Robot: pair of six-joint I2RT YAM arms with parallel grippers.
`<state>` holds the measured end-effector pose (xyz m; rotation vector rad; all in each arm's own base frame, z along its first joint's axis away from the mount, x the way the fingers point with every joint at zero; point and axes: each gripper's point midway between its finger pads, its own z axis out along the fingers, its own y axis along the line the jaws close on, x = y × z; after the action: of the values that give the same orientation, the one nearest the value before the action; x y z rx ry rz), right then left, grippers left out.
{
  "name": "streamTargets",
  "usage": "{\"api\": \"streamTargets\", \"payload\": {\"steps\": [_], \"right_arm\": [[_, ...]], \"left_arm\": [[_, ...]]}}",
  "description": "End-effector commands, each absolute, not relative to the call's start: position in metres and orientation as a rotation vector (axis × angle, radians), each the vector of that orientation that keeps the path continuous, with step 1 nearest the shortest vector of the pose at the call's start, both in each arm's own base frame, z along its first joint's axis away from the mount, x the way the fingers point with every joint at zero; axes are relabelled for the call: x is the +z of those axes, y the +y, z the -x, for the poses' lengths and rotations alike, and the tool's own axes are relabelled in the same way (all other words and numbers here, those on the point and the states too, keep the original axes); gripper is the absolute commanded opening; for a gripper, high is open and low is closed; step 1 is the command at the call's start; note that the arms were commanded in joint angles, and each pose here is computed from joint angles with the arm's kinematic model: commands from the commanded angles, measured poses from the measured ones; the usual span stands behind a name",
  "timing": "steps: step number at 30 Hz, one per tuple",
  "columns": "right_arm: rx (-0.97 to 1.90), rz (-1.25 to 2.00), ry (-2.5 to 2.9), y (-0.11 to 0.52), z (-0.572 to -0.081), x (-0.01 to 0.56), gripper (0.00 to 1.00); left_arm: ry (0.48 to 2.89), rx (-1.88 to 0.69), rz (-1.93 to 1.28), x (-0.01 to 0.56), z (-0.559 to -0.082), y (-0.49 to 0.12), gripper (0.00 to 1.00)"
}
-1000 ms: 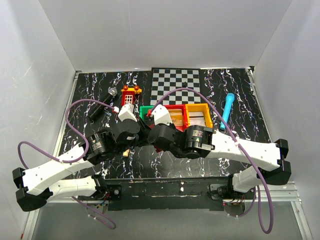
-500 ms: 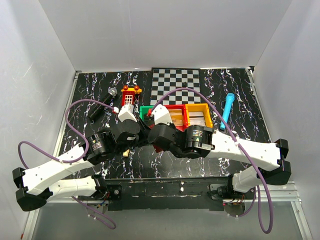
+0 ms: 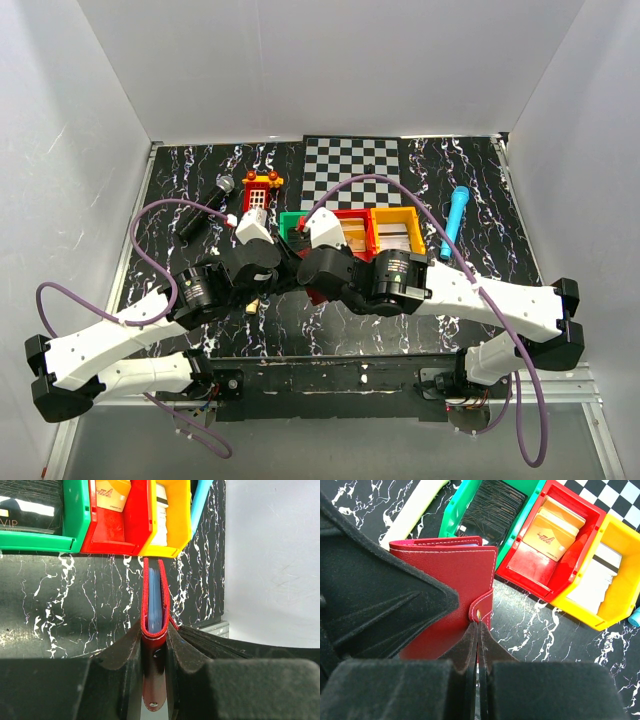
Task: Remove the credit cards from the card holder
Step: Open the card holder at the center of the board.
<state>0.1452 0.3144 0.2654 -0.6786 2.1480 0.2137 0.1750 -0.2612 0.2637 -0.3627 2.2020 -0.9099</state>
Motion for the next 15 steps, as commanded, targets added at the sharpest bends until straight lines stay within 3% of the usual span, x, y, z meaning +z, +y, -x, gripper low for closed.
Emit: {"api": "streamTargets", "payload": {"steps": [1, 15], "right_arm": [[0.153, 0.621, 2.131, 0.2907, -0.1557, 0.2736, 0.01], [0.213, 0.630, 2.143, 0.2955, -0.1518, 0.2726, 0.02]], "left_arm": [[2.183, -0.872, 0.376, 0.2701, -0.1744, -0.2471, 0.00], [2.173, -0.911, 0.360, 0.2721, -0.1722, -0.2501, 0.00]]}}
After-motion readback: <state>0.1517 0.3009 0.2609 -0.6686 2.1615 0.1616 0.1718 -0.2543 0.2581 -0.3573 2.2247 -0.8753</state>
